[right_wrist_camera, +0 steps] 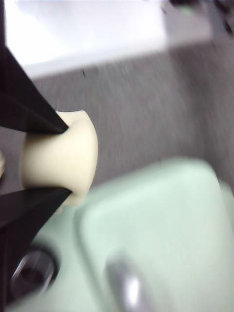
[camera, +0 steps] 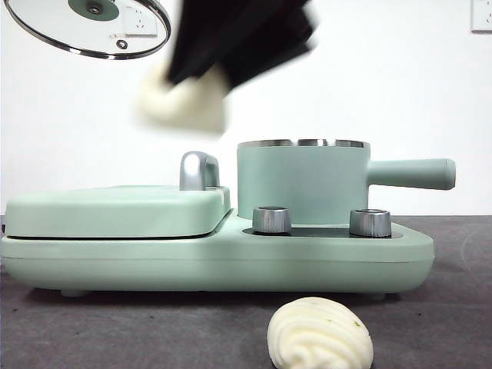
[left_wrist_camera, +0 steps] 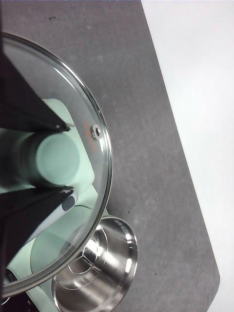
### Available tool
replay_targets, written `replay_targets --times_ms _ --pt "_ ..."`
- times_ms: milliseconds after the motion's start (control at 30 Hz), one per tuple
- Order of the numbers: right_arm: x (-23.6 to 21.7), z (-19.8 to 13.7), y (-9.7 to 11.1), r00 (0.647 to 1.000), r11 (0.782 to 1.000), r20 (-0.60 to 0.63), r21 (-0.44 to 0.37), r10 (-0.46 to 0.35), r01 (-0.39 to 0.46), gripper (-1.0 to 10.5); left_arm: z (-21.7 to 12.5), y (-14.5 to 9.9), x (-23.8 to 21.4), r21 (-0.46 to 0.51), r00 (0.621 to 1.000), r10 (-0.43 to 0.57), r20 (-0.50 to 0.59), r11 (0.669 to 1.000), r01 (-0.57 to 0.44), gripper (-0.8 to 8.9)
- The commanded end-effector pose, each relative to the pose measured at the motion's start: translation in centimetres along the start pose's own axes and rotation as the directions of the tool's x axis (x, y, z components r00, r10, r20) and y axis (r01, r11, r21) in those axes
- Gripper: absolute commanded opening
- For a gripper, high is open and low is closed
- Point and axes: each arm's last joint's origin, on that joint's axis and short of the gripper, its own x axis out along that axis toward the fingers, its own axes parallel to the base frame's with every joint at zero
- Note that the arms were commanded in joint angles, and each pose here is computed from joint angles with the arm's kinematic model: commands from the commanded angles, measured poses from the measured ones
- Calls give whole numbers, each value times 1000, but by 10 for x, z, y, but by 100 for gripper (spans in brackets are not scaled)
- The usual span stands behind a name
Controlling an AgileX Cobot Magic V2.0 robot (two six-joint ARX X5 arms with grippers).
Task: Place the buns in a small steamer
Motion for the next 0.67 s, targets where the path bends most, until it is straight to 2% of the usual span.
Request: replay_targets --times_ms 33,200,367,533,667 --pt "-22 15 -12 997 995 25 71 -78 76 145 9 -1 -3 8 999 -6 48 1000 6 10" --pt "-48 35 -48 975 972 97 148 -198 182 145 9 -1 -3 3 999 -6 47 1000 6 10" --pt "-53 45 -93 950 933 97 243 -296 266 145 8 -1 -3 0 999 -6 45 1000 6 10" --pt "-34 47 -128 958 923 58 291 -281 253 145 8 -1 -3 -5 999 -6 46 1000 6 10" --pt "-5 44 -150 959 917 5 293 -284 270 145 8 -1 -3 -23 999 -6 45 1000 7 10"
